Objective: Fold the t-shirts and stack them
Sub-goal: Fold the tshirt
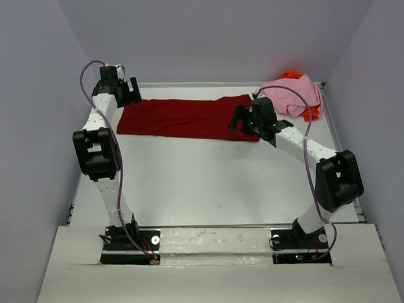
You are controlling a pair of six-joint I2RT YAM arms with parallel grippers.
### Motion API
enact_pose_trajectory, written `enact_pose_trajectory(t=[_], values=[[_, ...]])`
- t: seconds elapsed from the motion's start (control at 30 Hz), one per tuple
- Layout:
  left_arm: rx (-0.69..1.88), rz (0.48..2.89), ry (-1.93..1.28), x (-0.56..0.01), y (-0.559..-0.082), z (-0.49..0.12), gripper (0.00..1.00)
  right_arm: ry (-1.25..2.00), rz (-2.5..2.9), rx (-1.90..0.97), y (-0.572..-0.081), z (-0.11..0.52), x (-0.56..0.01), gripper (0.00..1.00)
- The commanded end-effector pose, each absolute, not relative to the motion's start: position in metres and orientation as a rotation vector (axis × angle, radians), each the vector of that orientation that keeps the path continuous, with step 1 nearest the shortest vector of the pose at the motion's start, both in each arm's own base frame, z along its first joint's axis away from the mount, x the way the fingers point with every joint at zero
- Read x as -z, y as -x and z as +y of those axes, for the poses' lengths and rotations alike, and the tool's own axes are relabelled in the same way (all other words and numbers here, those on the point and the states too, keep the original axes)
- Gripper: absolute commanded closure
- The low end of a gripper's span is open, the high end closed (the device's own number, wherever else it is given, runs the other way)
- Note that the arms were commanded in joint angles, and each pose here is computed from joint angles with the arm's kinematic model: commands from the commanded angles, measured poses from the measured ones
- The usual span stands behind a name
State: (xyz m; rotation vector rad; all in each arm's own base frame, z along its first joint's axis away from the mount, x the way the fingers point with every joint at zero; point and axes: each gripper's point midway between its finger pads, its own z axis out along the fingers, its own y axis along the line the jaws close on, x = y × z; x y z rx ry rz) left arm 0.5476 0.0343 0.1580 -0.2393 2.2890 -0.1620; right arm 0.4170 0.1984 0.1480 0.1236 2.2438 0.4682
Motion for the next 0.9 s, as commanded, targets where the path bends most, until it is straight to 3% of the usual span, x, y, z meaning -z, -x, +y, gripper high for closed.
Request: enact_pose_trajectory(t=[0.0,0.2,0.5,0.77,0.87], values=[[0.052,2.254,0.256,-0.172,-0.543,0.052,0.01,-0.247,2.120,-0.580,-0.440,0.214,-0.191,0.03],[0.017,2.259,0.094,-0.155,-0.563,0.056,0.02,-0.476,2.208,-0.511,-0.456,0.210,-0.153,0.06],[0.013,2.158,-0.392,-0.183,-0.566,0.014,0.02,-0.569,2.128,-0.524,-0.490,0.217,-0.196,0.07],[0.012,2.041,-0.716,-0.186,-0.565,-0.014,0.05,-0.684,2.197,-0.398,-0.494,0.215,-0.169,0.06],[-0.005,1.981,-0.898,-0.178,-0.556,-0.022,0.01,-0.819,2.197,-0.369,-0.487,0.212,-0.153,0.05]])
